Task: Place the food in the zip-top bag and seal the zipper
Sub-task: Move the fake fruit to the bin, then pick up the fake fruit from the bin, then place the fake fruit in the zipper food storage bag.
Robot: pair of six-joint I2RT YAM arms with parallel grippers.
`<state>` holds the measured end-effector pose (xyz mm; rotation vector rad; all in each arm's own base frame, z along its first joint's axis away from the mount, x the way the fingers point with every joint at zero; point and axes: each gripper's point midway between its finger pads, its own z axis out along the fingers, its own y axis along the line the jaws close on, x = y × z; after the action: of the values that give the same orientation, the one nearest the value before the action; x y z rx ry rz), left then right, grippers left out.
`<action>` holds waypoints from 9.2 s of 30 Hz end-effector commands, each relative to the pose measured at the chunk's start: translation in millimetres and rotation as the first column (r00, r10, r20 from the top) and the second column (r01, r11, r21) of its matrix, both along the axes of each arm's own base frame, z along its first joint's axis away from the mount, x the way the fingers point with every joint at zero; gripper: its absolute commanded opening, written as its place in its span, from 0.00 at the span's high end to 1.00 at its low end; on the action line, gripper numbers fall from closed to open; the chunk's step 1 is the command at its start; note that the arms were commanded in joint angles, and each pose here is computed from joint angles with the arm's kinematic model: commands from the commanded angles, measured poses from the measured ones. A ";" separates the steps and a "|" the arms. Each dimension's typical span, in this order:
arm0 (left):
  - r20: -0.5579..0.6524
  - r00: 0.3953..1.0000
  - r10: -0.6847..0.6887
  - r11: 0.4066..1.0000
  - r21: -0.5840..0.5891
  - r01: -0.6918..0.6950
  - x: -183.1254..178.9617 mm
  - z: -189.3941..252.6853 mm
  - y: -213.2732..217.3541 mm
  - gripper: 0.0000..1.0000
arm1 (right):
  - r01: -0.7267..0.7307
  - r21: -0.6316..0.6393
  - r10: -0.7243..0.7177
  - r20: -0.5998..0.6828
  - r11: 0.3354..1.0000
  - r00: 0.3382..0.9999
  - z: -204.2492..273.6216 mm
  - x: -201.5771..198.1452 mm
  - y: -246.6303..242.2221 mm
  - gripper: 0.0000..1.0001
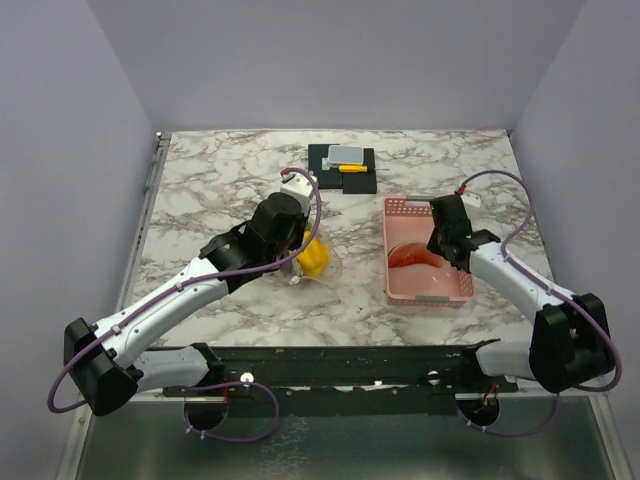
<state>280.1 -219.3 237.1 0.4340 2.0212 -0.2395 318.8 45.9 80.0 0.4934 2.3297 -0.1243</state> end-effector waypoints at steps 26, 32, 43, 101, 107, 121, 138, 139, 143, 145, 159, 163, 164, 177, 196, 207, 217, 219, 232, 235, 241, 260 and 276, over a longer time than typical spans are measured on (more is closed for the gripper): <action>0.020 0.999 -0.045 0.997 -0.061 0.046 -5.3 12.9 -9.3 1.00 | -0.240 0.135 0.260 -0.166 0.961 0.951 -38.6 -36.7 33.9 0.37; 0.018 0.999 -0.042 0.998 -0.055 0.043 -4.4 10.9 -9.4 1.00 | -0.280 0.238 0.319 -0.147 0.930 0.936 -38.3 -47.0 52.0 0.56; 0.020 0.999 -0.027 0.999 -0.046 0.028 -2.6 9.9 -7.0 1.00 | -0.268 0.366 0.330 -0.119 0.891 0.936 -52.5 -42.5 76.7 0.99; 0.020 0.999 -0.027 0.999 -0.037 0.028 -2.5 10.0 -6.0 1.00 | -0.064 -0.001 0.063 -0.124 0.998 0.990 -16.6 -18.5 10.1 0.31; 0.019 0.999 -0.027 0.999 -0.036 0.028 -2.5 9.4 -5.8 1.00 | -0.126 -0.011 0.123 -0.167 0.992 0.978 -36.7 -13.7 13.9 0.31; 0.022 0.999 -0.028 0.999 -0.039 0.029 -3.0 11.0 -5.6 1.00 | -0.098 -0.044 0.086 -0.218 0.994 0.972 -51.1 10.0 7.1 0.36; 0.023 0.999 -0.028 0.999 -0.036 0.029 -2.8 10.7 -5.4 1.00 | -0.128 -0.016 0.120 -0.243 0.992 0.963 -57.7 13.7 13.3 0.90; 0.022 0.999 -0.027 0.999 -0.036 0.028 -2.7 10.6 -5.1 1.00 | -0.130 -0.015 0.122 -0.242 0.991 0.963 -57.2 12.7 13.5 0.94; 0.023 0.999 -0.027 0.999 -0.035 0.028 -2.8 11.1 -5.0 1.00 | -0.140 -0.002 0.136 -0.231 0.990 0.963 -51.9 8.8 14.8 0.99; 0.023 0.999 -0.027 0.999 -0.037 0.028 -2.8 11.0 -5.1 1.00 | -0.142 0.000 0.139 -0.220 0.990 0.966 -47.0 5.9 13.9 0.99; 0.028 0.999 -0.024 0.999 -0.043 0.025 -3.2 13.4 -4.3 1.00 | -0.188 0.047 0.192 -0.111 0.981 0.975 6.3 -17.0 15.9 0.99; 0.031 0.999 -0.018 0.999 -0.046 0.019 -3.0 14.8 -3.4 1.00 | -0.234 0.083 0.239 -0.051 0.969 0.970 32.7 -24.6 23.9 0.99; 0.032 0.999 -0.015 0.999 -0.048 0.016 -2.8 15.3 -2.8 1.00 | -0.248 0.091 0.252 -0.037 0.965 0.967 39.7 -26.6 26.3 0.99; 0.032 0.999 -0.010 0.999 -0.043 0.012 -2.2 14.4 -2.3 1.00 | -0.497 0.170 0.492 0.073 0.851 0.868 123.4 -72.1 76.5 0.99; 0.023 1.000 -0.021 0.999 -0.042 0.022 -2.6 12.4 -4.8 1.00 | -0.760 0.186 0.768 0.041 0.623 0.639 152.9 -143.9 178.3 0.99; 0.023 0.999 -0.032 0.998 -0.056 0.033 -4.9 15.4 -6.1 1.00 | -0.759 0.148 0.767 -0.003 0.634 0.641 142.3 -127.9 217.8 0.99; 0.017 0.999 -0.045 0.997 -0.064 0.046 -6.0 15.5 -9.1 1.00 | -0.743 0.140 0.751 -0.013 0.655 0.660 127.4 -103.6 251.4 0.99; 0.014 0.999 -0.048 0.997 -0.064 0.048 -6.6 14.9 -9.5 1.00 | -0.742 0.140 0.751 -0.009 0.655 0.661 125.4 -99.1 258.5 0.99; 0.002 0.997 -0.073 0.995 -0.075 0.073 -8.7 14.0 -14.8 1.00 | -0.745 0.174 0.755 0.012 0.643 0.655 115.0 -74.5 307.9 0.99; -0.001 0.997 -0.082 0.994 -0.078 0.082 -9.7 13.7 -16.3 1.00 | -0.750 0.178 0.758 0.037 0.637 0.652 115.6 -68.2 318.6 0.99; -0.013 0.995 -0.098 0.992 -0.079 0.097 -11.1 10.9 -19.5 1.00 | -0.732 0.157 0.725 0.108 0.663 0.680 120.3 -48.0 332.8 0.99; -0.022 0.995 -0.102 0.992 -0.073 0.100 -10.4 7.2 -20.9 1.00 | -0.728 0.221 0.677 0.269 0.649 0.685 159.4 -41.5 348.0 0.76; -0.021 0.995 -0.101 0.992 -0.073 0.100 -10.7 7.6 -20.6 1.00 | -0.732 0.335 0.650 0.338 0.593 0.681 133.5 -45.2 372.3 0.95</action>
<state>276.1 -215.5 229.8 0.4425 2.0612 -0.2522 275.0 391.6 197.6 -0.2834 2.2772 0.6389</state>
